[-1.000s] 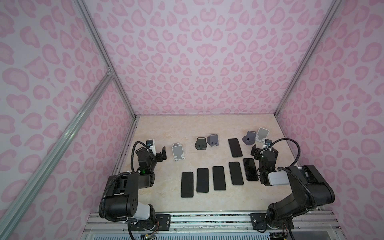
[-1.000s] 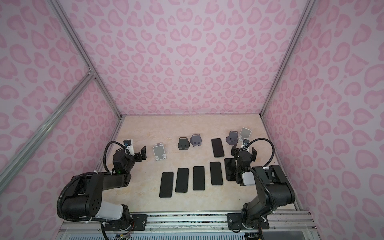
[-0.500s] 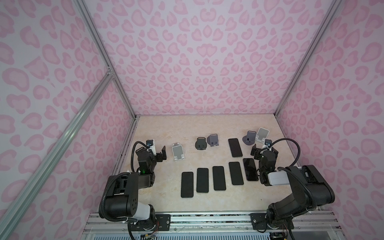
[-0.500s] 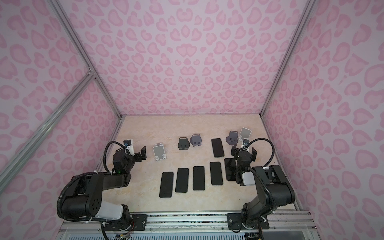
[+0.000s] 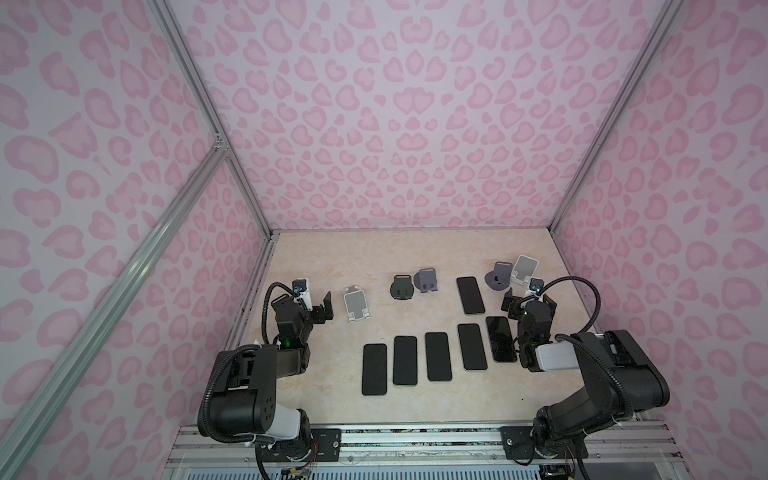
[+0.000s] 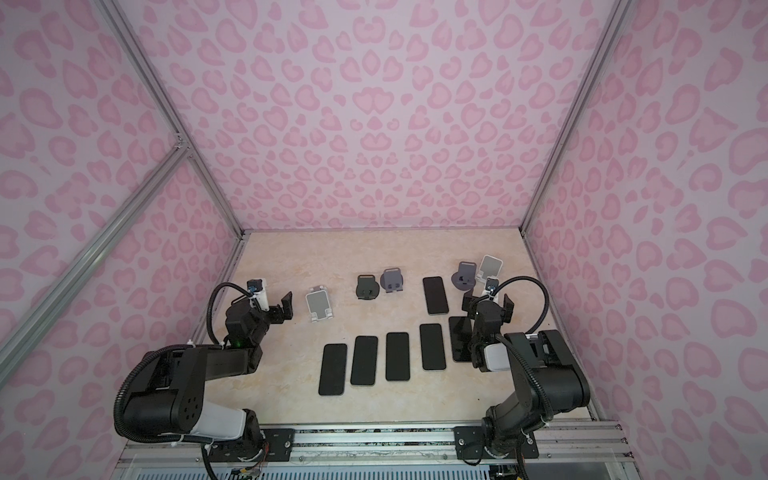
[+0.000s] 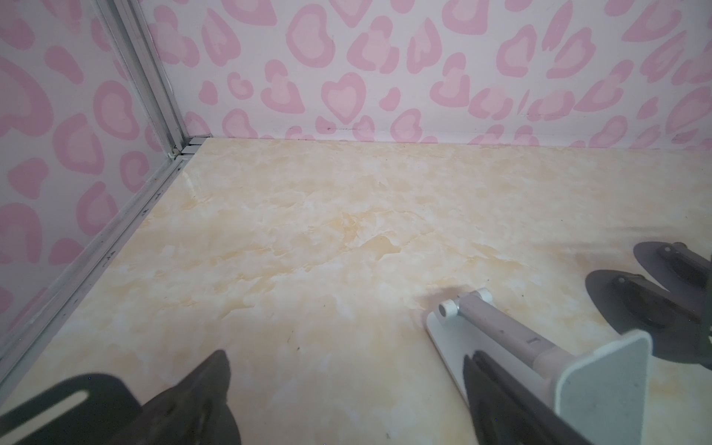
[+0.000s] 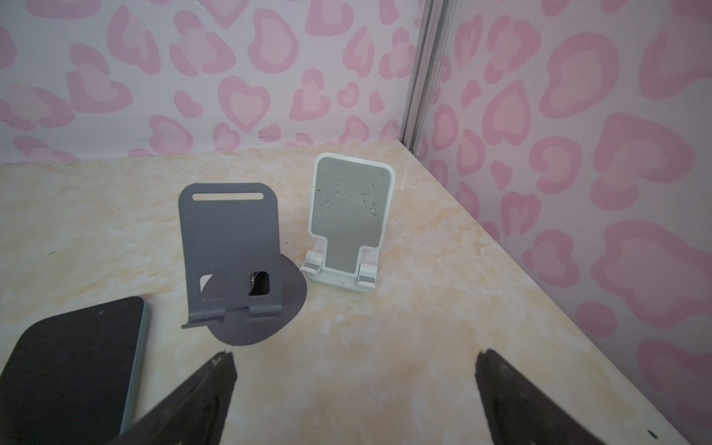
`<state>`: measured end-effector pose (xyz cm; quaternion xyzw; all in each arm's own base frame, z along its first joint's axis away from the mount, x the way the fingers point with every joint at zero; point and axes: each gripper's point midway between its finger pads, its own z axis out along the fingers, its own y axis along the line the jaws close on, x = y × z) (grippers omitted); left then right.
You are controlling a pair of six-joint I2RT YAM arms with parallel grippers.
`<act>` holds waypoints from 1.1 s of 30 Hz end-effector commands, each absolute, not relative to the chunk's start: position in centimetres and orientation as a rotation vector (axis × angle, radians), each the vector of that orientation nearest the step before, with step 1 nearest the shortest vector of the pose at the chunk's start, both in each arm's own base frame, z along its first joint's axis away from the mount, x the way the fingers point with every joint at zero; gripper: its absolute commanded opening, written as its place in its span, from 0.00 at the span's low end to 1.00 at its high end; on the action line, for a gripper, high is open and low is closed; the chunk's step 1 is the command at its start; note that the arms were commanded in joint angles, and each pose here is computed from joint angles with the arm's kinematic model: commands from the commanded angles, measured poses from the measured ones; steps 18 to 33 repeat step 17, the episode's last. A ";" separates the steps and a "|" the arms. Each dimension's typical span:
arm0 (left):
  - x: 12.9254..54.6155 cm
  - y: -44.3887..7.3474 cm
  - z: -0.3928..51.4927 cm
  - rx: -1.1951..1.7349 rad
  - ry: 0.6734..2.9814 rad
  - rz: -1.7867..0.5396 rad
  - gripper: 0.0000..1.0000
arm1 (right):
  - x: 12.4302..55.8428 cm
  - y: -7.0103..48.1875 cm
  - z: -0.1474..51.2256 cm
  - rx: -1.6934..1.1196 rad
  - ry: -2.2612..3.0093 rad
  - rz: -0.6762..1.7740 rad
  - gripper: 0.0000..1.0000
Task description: Remove the phone from the phone stand
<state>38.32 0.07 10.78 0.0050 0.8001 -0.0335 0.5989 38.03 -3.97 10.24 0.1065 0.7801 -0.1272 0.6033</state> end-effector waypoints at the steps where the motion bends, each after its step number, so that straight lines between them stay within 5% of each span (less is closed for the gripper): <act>1: 38.7 0.1 11.7 0.012 1.816 -0.077 0.98 | 38.1 -4.2 10.6 0.256 1.791 -0.306 1.00; 33: 38.8 0.7 11.8 -0.023 1.819 -0.055 0.98 | 38.1 -4.2 10.6 0.256 1.791 -0.306 1.00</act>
